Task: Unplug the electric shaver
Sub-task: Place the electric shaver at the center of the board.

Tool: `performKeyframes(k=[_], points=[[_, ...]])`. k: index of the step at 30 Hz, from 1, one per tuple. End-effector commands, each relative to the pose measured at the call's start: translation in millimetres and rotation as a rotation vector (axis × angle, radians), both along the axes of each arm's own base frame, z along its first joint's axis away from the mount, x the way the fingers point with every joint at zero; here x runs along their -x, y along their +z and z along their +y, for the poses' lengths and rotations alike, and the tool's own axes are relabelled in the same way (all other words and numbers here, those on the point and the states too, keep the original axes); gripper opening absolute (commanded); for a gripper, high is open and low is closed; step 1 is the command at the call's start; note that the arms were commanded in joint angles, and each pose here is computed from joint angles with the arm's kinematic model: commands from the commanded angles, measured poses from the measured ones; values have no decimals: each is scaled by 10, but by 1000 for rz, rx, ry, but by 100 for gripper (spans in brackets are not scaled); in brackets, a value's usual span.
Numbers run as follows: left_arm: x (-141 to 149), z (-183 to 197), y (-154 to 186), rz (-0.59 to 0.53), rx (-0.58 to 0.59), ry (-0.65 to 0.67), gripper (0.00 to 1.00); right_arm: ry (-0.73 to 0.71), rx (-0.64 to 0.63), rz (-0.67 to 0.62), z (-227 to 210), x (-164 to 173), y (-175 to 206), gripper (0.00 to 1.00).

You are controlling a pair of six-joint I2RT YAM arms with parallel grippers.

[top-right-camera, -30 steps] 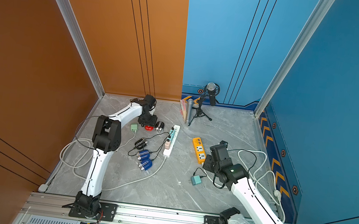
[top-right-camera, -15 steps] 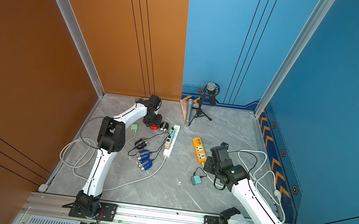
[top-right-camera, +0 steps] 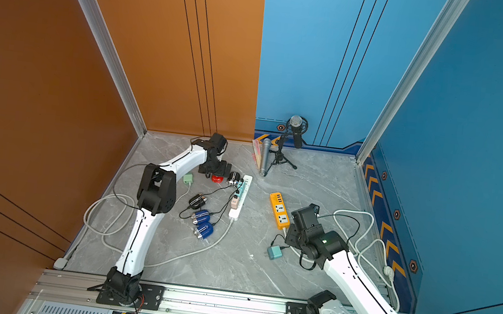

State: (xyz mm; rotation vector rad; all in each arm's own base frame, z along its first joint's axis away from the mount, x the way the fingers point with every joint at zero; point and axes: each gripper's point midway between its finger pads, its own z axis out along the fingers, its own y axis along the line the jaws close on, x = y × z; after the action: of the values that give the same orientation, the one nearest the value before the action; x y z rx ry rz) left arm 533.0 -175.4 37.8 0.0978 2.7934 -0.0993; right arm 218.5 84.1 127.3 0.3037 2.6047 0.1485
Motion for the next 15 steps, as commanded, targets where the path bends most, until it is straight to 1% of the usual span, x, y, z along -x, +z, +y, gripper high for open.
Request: performKeyframes(k=[1, 4, 9, 11, 12, 15], points=[[-61, 96, 621, -111, -12, 12, 98, -59, 55, -1, -91, 112, 122, 64], [-55, 158, 932, -167, -14, 20, 98, -64, 62, 13, -4, 225, 72, 68], [49, 264, 1416, -245, -9, 26, 98, -81, 86, 45, 192, 358, -137, 69], [149, 304, 1581, -266, -8, 27, 98, -113, 89, 75, 237, 358, -254, 69], [195, 317, 1633, -271, -5, 27, 98, -124, 87, 84, 260, 353, -292, 71], [389, 387, 1745, -273, -4, 29, 99, -122, 80, 101, 389, 288, -356, 71]])
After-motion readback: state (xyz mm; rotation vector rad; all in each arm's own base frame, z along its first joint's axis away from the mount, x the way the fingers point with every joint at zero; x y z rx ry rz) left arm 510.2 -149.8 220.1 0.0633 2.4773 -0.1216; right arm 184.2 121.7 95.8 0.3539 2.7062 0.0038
